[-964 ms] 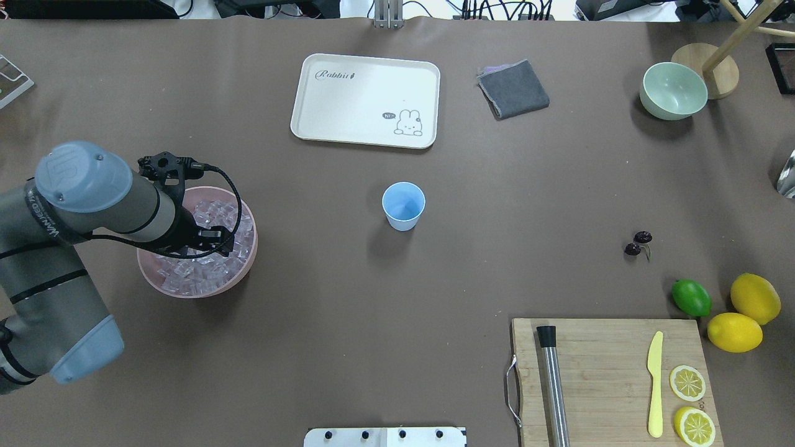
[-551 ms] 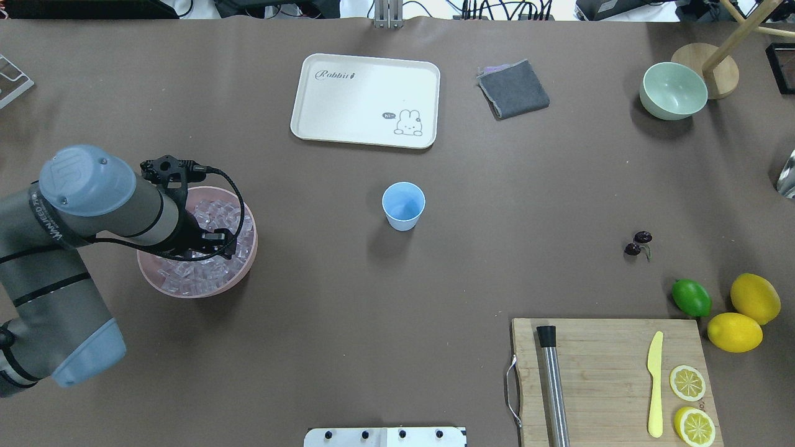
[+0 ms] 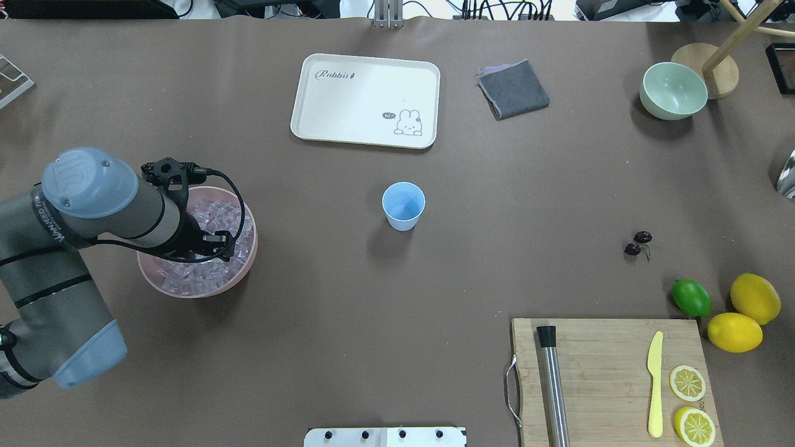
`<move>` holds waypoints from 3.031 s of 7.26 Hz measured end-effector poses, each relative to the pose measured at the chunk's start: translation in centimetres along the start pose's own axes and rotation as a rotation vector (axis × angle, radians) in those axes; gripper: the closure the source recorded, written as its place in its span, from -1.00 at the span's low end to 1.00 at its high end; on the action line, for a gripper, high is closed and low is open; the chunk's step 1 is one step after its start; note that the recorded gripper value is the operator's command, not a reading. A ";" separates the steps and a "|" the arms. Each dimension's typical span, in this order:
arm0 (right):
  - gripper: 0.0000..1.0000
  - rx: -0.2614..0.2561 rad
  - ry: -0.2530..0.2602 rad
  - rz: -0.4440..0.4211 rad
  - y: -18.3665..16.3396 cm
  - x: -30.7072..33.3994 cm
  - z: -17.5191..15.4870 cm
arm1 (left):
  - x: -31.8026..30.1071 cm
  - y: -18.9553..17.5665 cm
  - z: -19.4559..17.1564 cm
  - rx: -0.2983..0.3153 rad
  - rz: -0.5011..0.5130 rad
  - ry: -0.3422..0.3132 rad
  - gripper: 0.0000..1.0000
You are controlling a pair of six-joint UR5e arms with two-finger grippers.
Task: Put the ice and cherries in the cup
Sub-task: 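Lower the left gripper into the bowl and grasp an ice cube, then carry the ice cube with the left gripper over the light-blue cup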
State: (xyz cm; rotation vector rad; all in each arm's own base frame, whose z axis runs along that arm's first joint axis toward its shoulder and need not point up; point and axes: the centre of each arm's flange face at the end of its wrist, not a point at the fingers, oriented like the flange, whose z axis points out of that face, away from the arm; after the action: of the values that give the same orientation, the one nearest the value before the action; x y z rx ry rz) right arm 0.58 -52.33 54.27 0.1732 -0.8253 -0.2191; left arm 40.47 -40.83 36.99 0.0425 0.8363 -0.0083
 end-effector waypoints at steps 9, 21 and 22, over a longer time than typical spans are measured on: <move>-0.99 0.005 -0.002 -0.004 -0.1 -0.3 -0.3 | 15.5 -9.7 -10.7 0.131 0.095 0.143 1.00; -0.99 0.022 -0.003 0.017 -0.8 -1.2 -1.0 | 30.4 -9.8 -3.5 0.125 0.077 0.189 -0.95; -0.99 0.020 -0.004 0.019 -0.7 -1.1 -0.9 | 30.3 -9.8 -3.4 0.124 0.075 0.187 -0.95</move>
State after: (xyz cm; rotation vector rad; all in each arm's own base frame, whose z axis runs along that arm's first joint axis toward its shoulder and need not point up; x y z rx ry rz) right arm 0.43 -52.70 52.67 0.1840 -0.8331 -0.1939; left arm 58.00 -50.21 11.86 0.1942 1.0203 0.0149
